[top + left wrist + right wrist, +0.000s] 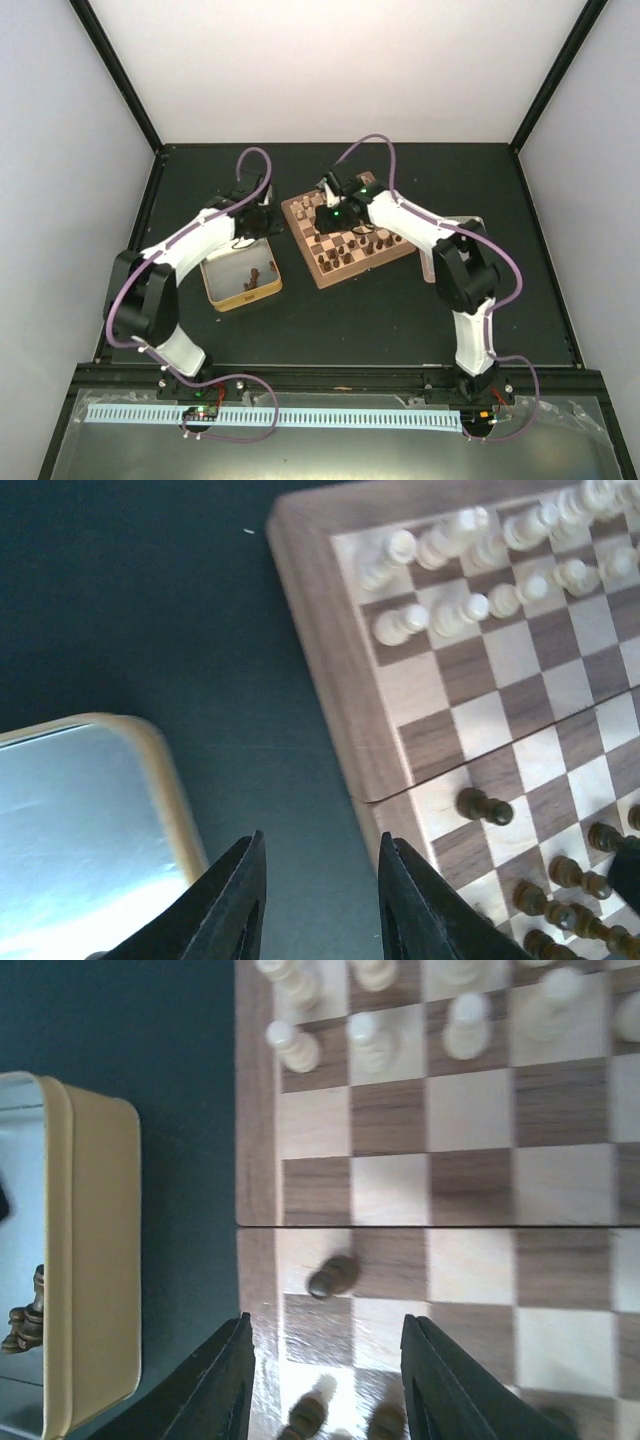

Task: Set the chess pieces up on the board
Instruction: Pick up the chess piece from the chessboard.

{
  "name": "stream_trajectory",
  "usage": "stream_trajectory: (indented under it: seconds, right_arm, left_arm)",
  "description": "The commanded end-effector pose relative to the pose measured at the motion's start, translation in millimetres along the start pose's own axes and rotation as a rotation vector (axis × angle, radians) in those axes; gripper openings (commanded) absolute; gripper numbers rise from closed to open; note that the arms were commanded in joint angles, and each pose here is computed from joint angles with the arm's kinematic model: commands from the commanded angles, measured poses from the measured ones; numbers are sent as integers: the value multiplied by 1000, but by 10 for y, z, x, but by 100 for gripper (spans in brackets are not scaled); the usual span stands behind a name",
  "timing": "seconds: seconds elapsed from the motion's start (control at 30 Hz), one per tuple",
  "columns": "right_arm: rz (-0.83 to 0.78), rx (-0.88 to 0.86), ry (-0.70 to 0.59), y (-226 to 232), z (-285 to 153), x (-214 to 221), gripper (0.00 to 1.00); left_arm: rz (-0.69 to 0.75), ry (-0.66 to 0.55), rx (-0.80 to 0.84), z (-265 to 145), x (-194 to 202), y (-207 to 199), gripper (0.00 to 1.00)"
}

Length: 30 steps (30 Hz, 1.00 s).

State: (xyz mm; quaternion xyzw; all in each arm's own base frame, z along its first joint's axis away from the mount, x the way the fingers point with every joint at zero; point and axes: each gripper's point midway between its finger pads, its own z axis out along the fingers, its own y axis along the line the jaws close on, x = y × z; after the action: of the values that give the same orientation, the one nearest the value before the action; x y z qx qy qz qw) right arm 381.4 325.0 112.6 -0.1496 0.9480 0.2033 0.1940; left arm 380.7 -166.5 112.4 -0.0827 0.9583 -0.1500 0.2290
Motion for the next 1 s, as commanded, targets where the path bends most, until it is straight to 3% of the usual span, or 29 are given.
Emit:
stream_trajectory:
  seconds: [0.0, 0.2, 0.3, 0.6, 0.87, 0.97]
  right_arm:
    - [-76, 36, 49, 116, 151, 30, 41]
    - [-108, 81, 76, 148, 346, 43, 40]
    - [-107, 104, 84, 110, 413, 54, 35]
    - [-106, 131, 102, 61, 544, 54, 26]
    - [-100, 114, 138, 75, 620, 125, 25]
    - [-97, 119, 138, 64, 603, 132, 14]
  left_arm:
    - [-69, -112, -3, -208, -123, 230, 33]
    - [-109, -116, -23, -273, -7, 488, 33]
    - [-116, -102, -24, -253, 36, 543, 33]
    - [-116, -84, -5, -217, 46, 532, 33]
    - [-112, -78, -10, -213, 52, 552, 33]
    - [-112, -76, -11, -205, 59, 555, 33]
